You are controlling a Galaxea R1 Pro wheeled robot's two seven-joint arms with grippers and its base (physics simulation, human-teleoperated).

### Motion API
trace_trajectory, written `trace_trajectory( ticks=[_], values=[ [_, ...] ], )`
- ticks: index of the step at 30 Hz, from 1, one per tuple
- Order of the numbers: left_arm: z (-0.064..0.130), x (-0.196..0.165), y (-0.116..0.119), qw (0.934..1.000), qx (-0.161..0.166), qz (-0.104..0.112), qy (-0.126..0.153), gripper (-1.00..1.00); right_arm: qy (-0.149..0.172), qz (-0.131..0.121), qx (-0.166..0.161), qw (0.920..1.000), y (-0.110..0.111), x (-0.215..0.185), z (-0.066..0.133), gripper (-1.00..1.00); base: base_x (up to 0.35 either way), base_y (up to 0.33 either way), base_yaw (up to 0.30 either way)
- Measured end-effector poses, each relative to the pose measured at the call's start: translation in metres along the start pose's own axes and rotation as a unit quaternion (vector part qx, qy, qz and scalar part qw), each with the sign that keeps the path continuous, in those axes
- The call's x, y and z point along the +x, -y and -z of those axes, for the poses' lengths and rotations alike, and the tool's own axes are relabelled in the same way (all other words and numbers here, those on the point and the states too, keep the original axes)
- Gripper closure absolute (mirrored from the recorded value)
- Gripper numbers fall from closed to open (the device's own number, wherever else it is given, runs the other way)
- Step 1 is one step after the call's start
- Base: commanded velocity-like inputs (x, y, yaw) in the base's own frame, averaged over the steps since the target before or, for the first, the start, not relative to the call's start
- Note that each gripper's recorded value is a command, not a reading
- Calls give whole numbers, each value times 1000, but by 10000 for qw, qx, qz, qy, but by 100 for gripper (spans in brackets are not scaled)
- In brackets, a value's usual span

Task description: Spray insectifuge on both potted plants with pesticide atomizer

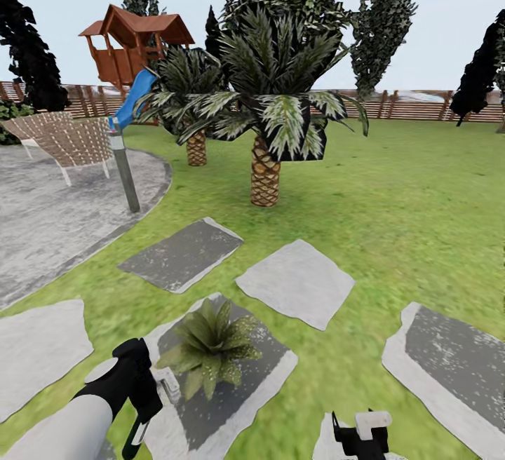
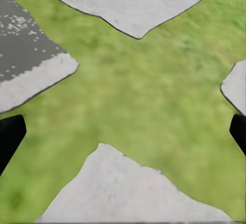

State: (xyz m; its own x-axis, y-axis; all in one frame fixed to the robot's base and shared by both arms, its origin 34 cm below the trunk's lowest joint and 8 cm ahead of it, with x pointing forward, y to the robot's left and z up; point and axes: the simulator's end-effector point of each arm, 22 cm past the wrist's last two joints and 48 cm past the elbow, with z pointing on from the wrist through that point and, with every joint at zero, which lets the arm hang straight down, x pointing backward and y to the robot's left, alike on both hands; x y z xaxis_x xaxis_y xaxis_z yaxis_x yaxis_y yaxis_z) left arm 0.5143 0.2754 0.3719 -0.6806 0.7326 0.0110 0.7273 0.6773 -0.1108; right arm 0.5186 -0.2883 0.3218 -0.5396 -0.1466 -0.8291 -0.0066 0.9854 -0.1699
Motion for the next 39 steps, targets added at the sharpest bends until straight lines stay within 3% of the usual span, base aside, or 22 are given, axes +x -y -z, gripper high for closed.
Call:
trace_trajectory(
  ticks=[8, 12, 18, 19, 22, 24, 31, 39],
  values=[
    [-2, -3, 7, 9999, 105, -18, 39, 100, 4, 1, 1, 10000, 0, -1, 0, -100, -1, 8, -168],
    [-5, -28, 27, 9972, 282, -608, 341, 100, 4, -9, -8, 10000, -2, -1, 0, -100, 0, 0, -6],
    [-2, -36, 27, 9944, 108, -1022, 244, 100, 3, -9, -10, 10000, -2, -1, 0, -100, 0, 0, 0],
    [0, -41, 30, 9946, 79, -1011, 199, 100, 1, -10, -9, 10000, -2, 0, 0, -100, 0, 0, 0],
    [3, -41, 33, 9990, 54, -448, -35, 100, 4, -10, -9, 10000, -2, -1, 0, -100, 0, 0, 0],
    [4, -41, 35, 9997, 53, -226, -119, 100, 3, -10, -10, 10000, -2, -1, 0, -100, 0, 0, 0],
    [-2, -27, 35, 9993, 53, -173, -319, 100, 2, 0, -2, 10000, 0, 0, 0, -100, 0, 0, 0],
    [-4, -21, 34, 9994, 109, -61, -321, 100, 2, 1, 0, 10000, 0, 0, 0, -100, 40, 58, 0]
  ],
)
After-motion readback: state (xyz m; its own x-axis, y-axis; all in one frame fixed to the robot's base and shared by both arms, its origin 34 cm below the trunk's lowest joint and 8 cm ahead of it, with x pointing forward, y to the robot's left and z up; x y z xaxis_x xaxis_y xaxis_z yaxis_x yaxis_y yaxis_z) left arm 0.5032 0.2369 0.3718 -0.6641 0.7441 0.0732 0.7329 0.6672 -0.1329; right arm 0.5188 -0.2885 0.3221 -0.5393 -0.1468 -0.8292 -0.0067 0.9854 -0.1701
